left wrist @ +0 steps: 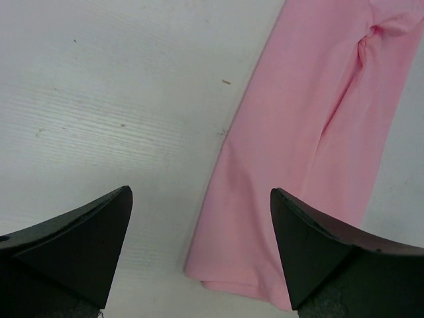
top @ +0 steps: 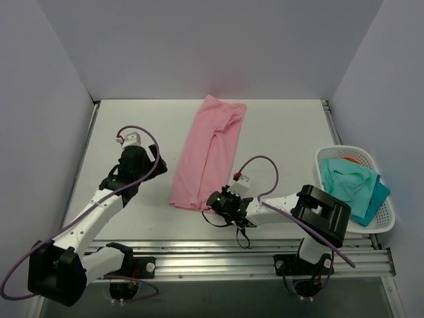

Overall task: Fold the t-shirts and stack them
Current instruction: Fold the tshirt

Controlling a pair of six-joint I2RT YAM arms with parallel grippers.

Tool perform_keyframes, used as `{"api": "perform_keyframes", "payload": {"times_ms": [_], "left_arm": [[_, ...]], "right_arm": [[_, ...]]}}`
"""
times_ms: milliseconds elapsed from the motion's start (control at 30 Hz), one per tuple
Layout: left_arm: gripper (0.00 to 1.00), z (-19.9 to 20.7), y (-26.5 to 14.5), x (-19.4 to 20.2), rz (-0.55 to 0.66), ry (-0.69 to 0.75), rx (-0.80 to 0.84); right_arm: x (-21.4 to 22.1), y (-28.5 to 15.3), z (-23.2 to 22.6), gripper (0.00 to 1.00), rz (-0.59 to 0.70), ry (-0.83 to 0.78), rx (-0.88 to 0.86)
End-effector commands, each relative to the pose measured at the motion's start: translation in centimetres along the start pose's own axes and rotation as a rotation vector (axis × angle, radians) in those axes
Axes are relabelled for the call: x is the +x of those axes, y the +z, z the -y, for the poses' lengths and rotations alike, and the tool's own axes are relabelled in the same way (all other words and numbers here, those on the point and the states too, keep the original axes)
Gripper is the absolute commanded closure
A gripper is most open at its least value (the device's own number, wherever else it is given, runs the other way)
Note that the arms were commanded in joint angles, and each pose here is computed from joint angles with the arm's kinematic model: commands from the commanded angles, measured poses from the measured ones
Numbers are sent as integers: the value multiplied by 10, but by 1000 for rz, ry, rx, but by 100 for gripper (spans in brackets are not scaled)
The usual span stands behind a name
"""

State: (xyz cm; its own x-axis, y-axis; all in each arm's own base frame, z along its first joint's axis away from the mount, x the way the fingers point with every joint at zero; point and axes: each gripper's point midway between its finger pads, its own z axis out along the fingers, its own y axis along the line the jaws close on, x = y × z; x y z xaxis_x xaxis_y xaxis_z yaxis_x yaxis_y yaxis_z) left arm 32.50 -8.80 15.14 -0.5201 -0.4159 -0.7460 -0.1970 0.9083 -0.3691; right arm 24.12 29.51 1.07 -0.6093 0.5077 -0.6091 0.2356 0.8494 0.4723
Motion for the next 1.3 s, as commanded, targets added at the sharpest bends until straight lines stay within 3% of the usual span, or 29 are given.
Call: {"api": "perform_keyframes", "payload": {"times_ms": [0,100,167,200,233,300,467,667,767,1000,1267], "left_arm": [[6,23,-5,7,-24,8,7],[6,37,-11,41,-96,84,35],[6,40,-16,60,-128,122,36],[6,40,-21,78,-165,158,44],[6,38,-23,84,-172,155,37],[6,47,-36,97,-180,177,92],[6,41,-65,120,-146,196,142],[6,17,-74,163,-272,227,62],[6,18,-79,167,-279,207,54],[6,29,-60,181,-246,107,89],[6,31,-36,202,-239,85,99]], "right_arm": [[-14,-15,55,100,64,-31,140],[-19,-27,77,99,72,-9,177],[-24,-35,89,79,80,-5,199],[-26,-37,99,67,92,5,218],[-30,-42,101,31,99,14,220],[-35,-47,105,2,111,23,221],[-54,-68,110,0,171,48,220],[-45,-86,107,0,139,76,155],[-29,-89,104,1,110,87,110],[-9,-79,88,8,80,90,75],[-20,-75,79,18,147,67,68]]}}
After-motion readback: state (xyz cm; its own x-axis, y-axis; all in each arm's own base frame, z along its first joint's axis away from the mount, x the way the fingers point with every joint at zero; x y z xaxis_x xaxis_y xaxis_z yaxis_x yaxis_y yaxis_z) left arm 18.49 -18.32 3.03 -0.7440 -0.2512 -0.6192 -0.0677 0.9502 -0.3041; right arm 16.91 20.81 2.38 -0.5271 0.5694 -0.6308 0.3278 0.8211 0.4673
